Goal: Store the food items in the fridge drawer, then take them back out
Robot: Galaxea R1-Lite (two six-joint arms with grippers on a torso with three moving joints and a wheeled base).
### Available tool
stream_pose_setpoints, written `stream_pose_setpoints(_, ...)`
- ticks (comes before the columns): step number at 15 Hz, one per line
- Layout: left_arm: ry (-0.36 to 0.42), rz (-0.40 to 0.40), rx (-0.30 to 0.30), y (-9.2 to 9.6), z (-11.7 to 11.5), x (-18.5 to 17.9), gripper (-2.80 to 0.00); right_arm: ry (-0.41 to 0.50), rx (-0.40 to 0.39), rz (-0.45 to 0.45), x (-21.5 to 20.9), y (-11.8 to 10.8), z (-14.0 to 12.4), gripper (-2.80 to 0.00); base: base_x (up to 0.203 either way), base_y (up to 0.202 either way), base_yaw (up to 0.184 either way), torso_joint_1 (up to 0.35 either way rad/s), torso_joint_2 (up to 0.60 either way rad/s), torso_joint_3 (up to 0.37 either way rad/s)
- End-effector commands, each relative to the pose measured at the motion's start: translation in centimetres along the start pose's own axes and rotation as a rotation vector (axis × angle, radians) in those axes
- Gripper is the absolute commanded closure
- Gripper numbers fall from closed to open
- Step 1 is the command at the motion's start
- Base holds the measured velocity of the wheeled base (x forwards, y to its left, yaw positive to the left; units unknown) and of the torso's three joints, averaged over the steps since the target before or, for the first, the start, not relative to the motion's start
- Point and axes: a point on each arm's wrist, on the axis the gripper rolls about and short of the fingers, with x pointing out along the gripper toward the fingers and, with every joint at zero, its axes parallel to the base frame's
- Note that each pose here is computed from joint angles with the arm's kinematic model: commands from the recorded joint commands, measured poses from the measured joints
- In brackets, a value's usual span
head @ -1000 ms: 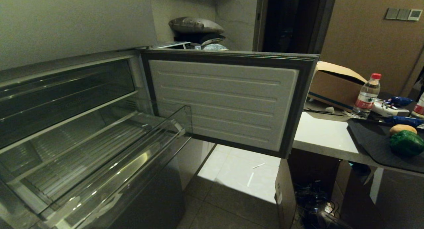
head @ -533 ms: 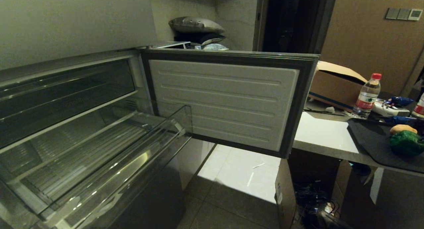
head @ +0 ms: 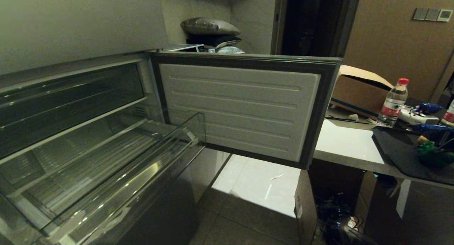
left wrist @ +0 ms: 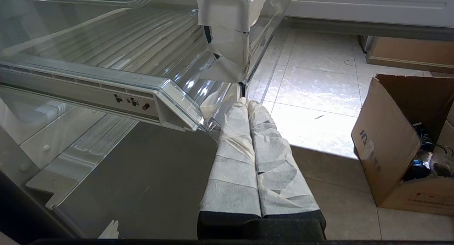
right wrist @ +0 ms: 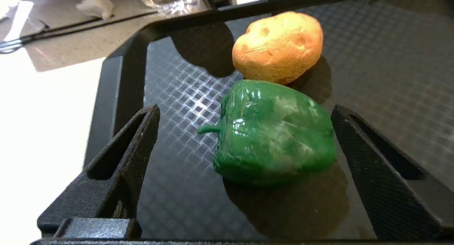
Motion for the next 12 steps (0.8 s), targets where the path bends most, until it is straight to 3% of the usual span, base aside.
stream_pose_setpoints(1,0.002,0.0,0.0,0.0,0.0,0.0,0.0,0.021,0.002,-0.001,1.2,-0.2,-0.8,-2.8,0.0,0.0,0.0,0.0,0.0,0.0)
stream_pose_setpoints(12,0.002,0.0,0.0,0.0,0.0,0.0,0.0,0.056,0.006,-0.006,2.6,-0.5,-2.0,-2.8,0.0,0.0,0.0,0.0,0.0,0.0)
